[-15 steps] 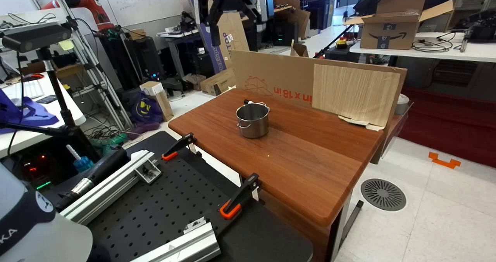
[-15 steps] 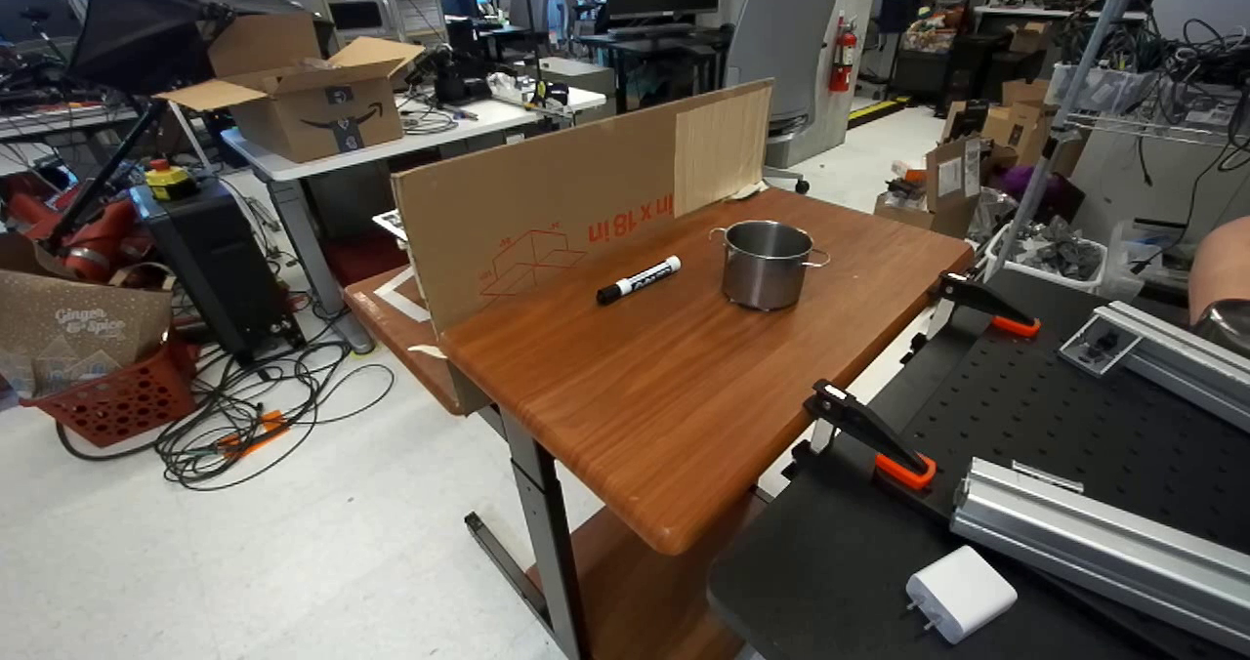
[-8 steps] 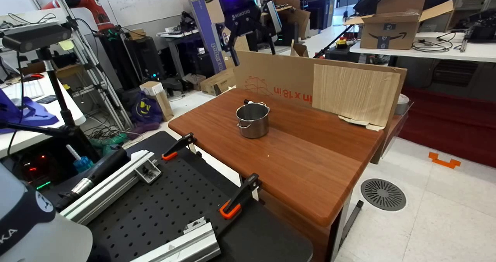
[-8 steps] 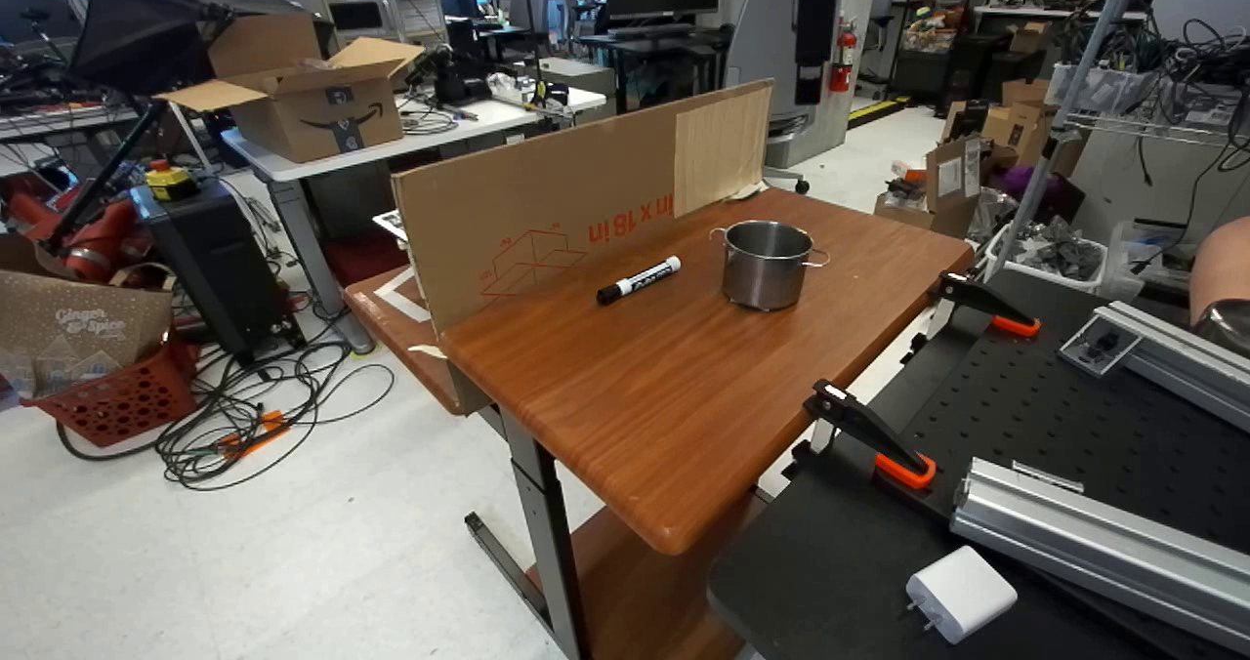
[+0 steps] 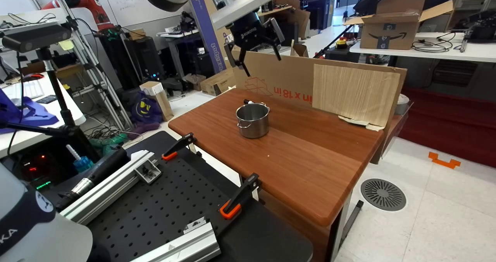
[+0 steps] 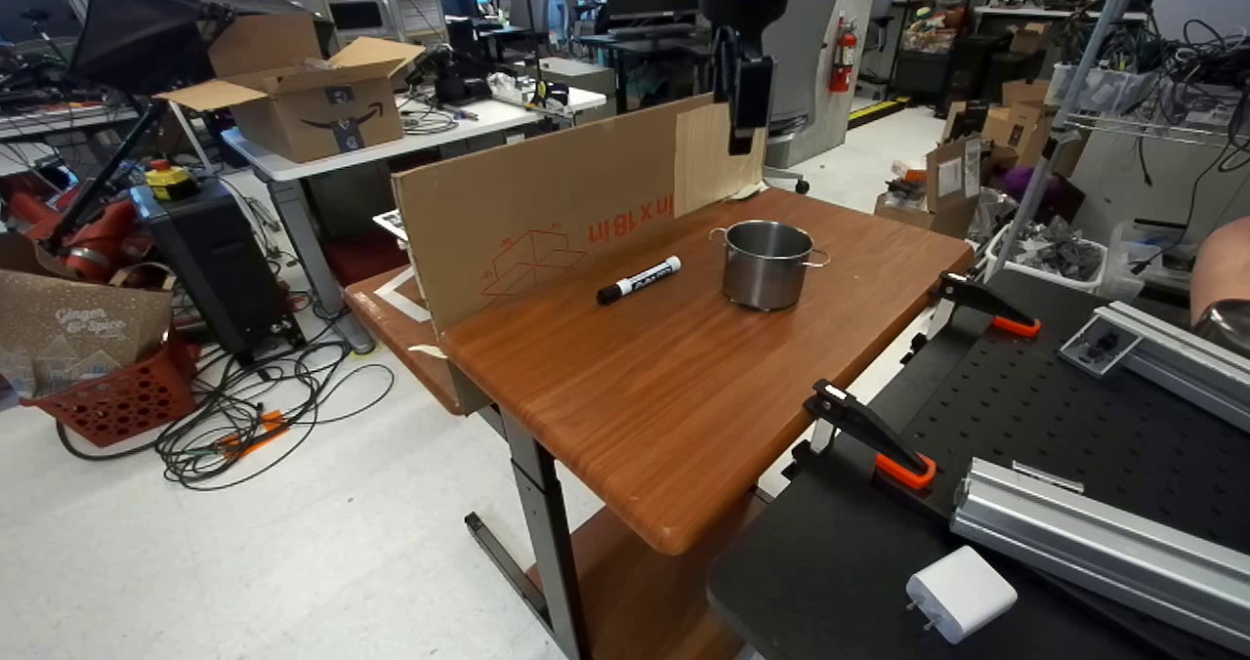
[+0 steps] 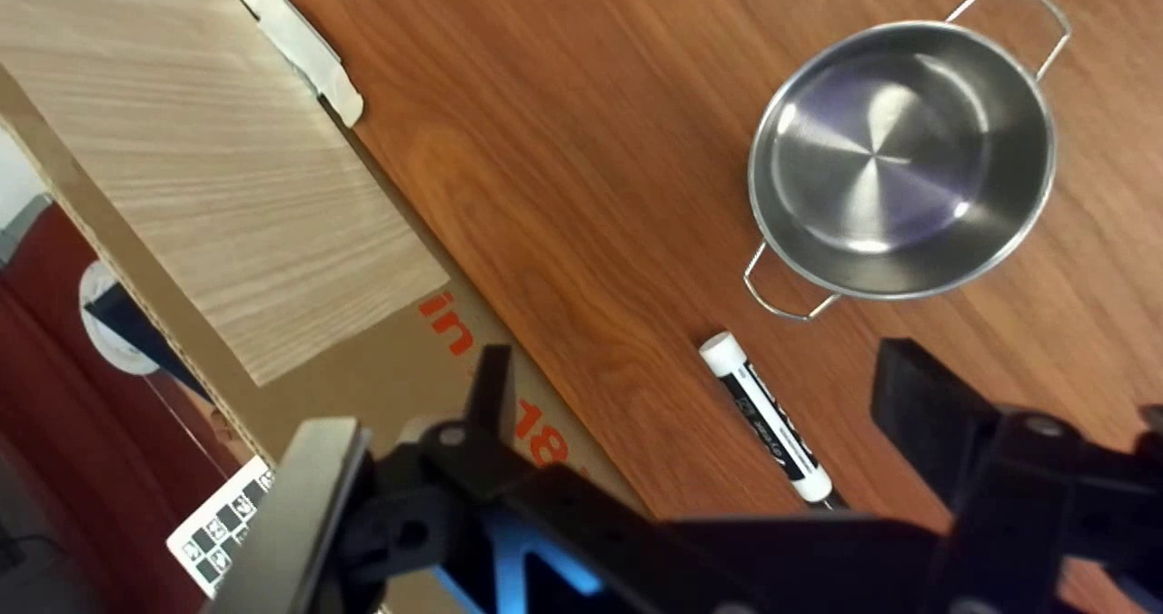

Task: Take the marker from the table and place it in the silver pot

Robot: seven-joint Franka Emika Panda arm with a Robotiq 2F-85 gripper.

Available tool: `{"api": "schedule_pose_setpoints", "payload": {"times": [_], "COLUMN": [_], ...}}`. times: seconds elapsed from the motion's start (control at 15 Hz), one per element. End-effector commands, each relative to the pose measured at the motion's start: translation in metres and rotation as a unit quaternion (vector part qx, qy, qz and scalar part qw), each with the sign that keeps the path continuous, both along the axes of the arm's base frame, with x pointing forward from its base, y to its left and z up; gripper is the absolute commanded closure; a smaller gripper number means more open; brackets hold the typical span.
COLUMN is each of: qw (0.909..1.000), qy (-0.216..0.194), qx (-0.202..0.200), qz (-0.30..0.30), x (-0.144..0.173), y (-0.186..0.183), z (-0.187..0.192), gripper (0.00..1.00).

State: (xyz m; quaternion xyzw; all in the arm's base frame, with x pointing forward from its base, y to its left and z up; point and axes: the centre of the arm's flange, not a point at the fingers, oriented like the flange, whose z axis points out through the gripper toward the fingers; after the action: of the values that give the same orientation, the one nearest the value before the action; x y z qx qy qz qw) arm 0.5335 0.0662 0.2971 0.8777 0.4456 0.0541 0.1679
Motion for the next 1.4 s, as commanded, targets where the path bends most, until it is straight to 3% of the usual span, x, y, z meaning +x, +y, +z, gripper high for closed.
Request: {"api": "schedule_pose_setpoints", "payload": {"times": [0.0,0.73,1.33], "qw": [0.9974,0.9704,0.9492], "qy": [-0.007,0.075,0.132], "qx": [0.003,0.014,0.015], "qz": [0.072,0.229,0.285], "x": [0.014,0.043,0.061], "y": [0.015,0.064,0.084], "z": [-0.015,-0.085,-0.125], "gripper": [0.0,0.0,0.0]}}
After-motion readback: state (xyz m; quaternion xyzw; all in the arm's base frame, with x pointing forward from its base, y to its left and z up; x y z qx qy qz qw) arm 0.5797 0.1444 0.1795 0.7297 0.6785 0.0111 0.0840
